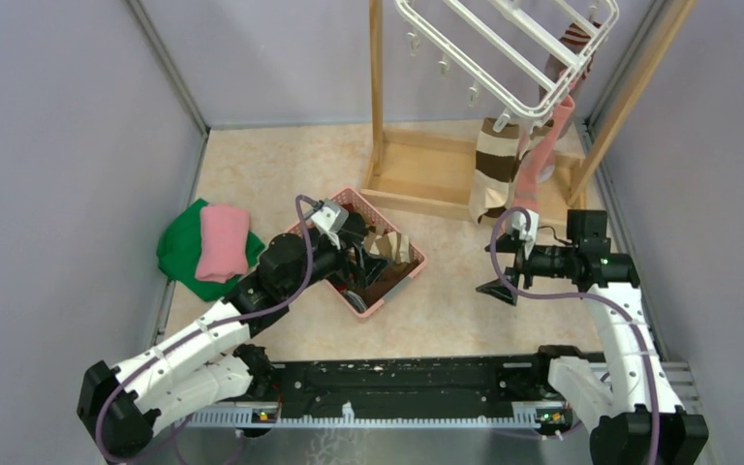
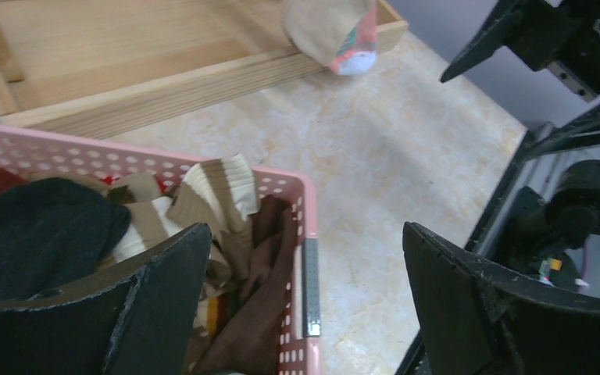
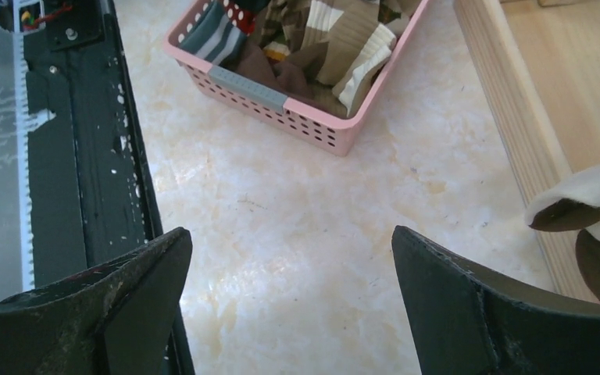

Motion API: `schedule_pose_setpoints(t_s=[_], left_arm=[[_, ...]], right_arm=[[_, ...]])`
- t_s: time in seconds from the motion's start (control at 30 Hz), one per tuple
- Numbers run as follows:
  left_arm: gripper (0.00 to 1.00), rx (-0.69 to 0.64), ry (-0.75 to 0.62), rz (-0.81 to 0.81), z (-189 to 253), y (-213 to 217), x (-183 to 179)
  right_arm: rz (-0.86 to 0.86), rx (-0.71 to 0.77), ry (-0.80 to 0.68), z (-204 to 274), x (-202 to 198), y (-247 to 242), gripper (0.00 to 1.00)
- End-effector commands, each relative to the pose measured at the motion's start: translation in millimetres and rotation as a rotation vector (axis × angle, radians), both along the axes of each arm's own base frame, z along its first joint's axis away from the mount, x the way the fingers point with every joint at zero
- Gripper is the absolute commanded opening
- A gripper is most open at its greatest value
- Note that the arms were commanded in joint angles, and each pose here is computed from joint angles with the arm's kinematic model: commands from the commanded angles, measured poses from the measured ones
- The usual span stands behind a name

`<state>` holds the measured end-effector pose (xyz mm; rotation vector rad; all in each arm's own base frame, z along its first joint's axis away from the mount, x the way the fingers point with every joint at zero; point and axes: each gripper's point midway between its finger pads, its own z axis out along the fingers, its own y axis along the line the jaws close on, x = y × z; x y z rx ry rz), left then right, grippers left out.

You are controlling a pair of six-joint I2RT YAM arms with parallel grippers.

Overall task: Clip the socks to the hanger
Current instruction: Pick up the sock from the bin.

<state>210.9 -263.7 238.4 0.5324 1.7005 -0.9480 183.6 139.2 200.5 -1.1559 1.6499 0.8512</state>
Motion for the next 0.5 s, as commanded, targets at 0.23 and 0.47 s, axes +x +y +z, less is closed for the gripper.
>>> schedule_pose_setpoints(t_s=[0.23,0.47], left_arm=[[0.99,0.058,-0.042,0.188,-9.9,18.6,32.6],[0.99,0.105,-0.011,0.217,-14.8,24.1,39.9]], right_arm=[[0.031,-0.075,-0.067,-15.9,8.8,-7.0,0.99],[0.027,-0.074,-0.045,-12.0,9.4,-7.3,0.99]])
